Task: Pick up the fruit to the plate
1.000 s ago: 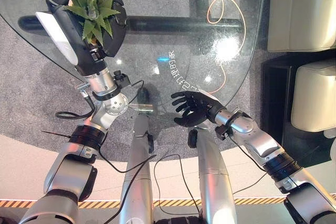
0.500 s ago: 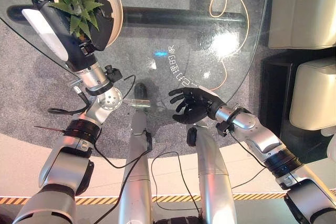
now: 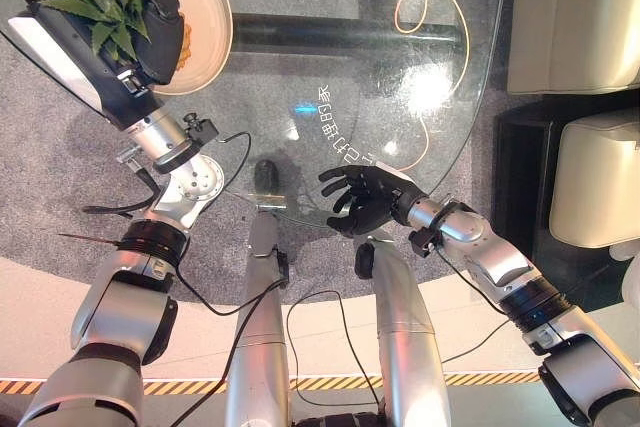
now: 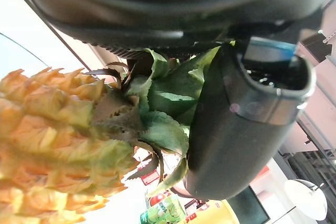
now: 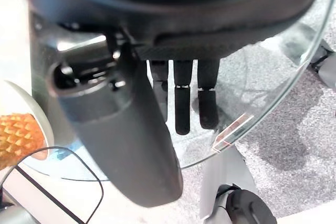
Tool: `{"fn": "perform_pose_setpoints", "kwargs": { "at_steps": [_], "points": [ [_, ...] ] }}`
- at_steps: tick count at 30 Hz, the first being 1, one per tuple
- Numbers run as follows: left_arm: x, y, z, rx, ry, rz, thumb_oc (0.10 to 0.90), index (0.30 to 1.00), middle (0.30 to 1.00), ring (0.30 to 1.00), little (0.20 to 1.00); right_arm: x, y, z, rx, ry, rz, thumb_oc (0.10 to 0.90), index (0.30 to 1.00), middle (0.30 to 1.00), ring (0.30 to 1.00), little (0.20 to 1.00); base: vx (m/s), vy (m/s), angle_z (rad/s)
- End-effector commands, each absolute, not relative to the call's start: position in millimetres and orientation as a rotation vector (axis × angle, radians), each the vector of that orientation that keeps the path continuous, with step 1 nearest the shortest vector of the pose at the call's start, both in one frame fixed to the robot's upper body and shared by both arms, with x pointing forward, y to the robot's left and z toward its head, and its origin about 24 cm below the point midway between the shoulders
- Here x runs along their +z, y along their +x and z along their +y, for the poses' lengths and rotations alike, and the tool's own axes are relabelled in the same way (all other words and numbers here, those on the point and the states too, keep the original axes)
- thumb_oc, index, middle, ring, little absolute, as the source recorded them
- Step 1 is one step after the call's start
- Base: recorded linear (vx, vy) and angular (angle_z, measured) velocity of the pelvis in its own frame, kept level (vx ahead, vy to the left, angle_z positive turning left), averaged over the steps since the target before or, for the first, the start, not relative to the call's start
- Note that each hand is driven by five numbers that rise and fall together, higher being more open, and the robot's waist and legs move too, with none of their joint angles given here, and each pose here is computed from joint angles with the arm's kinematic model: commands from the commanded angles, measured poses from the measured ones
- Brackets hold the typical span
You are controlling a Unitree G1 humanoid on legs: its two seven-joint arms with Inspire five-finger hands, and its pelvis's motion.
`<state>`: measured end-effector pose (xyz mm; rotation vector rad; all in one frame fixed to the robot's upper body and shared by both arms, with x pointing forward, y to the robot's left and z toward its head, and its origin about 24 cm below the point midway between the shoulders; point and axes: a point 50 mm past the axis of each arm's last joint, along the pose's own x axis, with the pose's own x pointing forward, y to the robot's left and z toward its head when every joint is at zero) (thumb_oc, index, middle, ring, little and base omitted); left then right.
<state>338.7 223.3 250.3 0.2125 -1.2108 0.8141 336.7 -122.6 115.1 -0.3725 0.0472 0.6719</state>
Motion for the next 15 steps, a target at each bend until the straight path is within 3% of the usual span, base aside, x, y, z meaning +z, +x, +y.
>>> {"fn": "perform_pose_setpoints", "kwargs": {
  "at_steps": [1,12,13,14,15],
  "points": [
    [281,329,231,0.818,0.134,-1.353,0.1,0.3,0.3,0.3,0.2,87,325,-100,0.767,-0.346,0.13,0.8,0.9,0.9,0.9,0.9,0.0,0.0,0.0],
    [283,328,225,0.802,0.134,-1.378,0.1,0.3,0.3,0.3,0.2,87,324,-98,0.766,-0.339,0.12,0.8,0.9,0.9,0.9,0.9,0.0,0.0,0.0],
    [283,328,224,0.796,0.138,-1.376,0.16,0.352,0.352,0.352,0.26,87,324,-98,0.767,-0.337,0.119,0.8,0.9,0.9,0.9,0.9,0.0,0.0,0.0],
    [283,329,222,0.789,0.152,-1.373,0.556,0.691,0.691,0.691,0.656,88,324,-98,0.769,-0.337,0.119,0.8,0.9,0.9,0.9,0.9,0.0,0.0,0.0],
    [283,329,221,0.782,0.171,-1.37,0.8,0.9,0.9,0.9,0.9,88,324,-97,0.769,-0.337,0.118,0.8,0.9,0.9,0.9,0.9,0.0,0.0,0.0]
  ]
}}
